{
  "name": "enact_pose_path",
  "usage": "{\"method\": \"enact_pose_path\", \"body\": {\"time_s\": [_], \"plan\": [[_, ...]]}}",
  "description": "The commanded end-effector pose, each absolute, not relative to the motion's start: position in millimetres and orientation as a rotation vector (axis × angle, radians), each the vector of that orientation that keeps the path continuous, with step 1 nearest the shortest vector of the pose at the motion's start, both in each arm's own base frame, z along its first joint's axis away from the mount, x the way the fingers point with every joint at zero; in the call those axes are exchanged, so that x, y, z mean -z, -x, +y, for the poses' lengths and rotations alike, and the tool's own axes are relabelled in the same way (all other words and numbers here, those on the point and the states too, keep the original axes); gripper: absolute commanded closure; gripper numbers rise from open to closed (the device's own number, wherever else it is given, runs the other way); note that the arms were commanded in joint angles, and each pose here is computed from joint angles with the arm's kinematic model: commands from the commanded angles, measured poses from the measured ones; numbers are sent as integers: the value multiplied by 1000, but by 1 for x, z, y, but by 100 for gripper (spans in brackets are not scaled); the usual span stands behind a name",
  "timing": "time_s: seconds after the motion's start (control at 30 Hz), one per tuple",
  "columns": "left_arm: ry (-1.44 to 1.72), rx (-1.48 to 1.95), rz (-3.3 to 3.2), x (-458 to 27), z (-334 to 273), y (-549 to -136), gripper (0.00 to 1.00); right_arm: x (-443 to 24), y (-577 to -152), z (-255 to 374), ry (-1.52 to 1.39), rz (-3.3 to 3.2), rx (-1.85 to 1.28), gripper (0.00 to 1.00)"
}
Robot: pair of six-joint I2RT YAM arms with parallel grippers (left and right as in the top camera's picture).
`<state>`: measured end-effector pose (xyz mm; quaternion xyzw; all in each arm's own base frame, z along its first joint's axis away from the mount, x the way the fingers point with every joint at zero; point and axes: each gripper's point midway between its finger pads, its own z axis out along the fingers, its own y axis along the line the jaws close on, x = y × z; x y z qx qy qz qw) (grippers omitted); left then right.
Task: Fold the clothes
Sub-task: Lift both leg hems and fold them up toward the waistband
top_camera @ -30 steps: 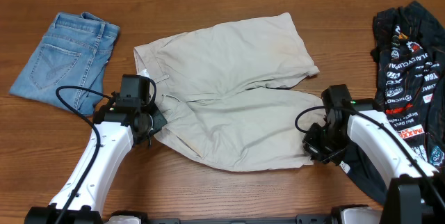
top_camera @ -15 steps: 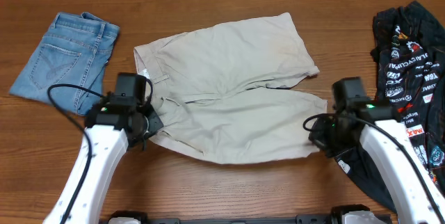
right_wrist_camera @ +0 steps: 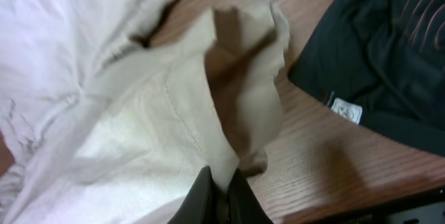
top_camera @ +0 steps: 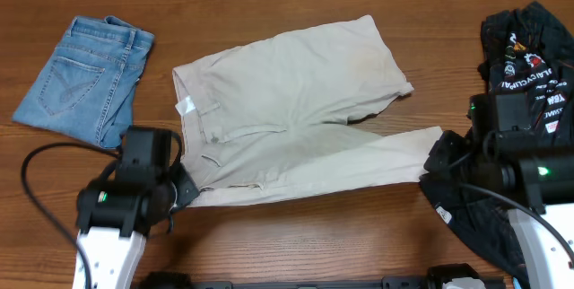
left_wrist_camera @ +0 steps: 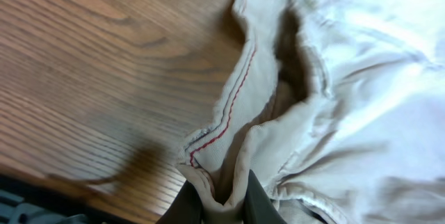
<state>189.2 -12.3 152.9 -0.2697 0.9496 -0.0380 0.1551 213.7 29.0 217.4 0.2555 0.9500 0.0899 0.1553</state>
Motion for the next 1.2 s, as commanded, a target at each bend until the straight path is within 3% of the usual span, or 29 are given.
{"method": "enact_pose_path", "body": {"time_s": [0.0,0.27,0.63,0.87,1.17], "plan": [[803,99,2579,-176,-2,-191,96,-241,-228,13,-689,2618,-160,96],[791,155,2309,-209,2,-253,96,-259,-304,18,-483,2551,-137,96],[898,-17,2182,-176,27,-347,96,-200,-429,27,-337,2520,-98,96],[940,-4,2120,-152,37,-391,96,-157,-472,32,-323,2512,-105,96],[949,8,2119,-143,40,-400,96,-148,-497,34,-308,2451,-118,96]]}}
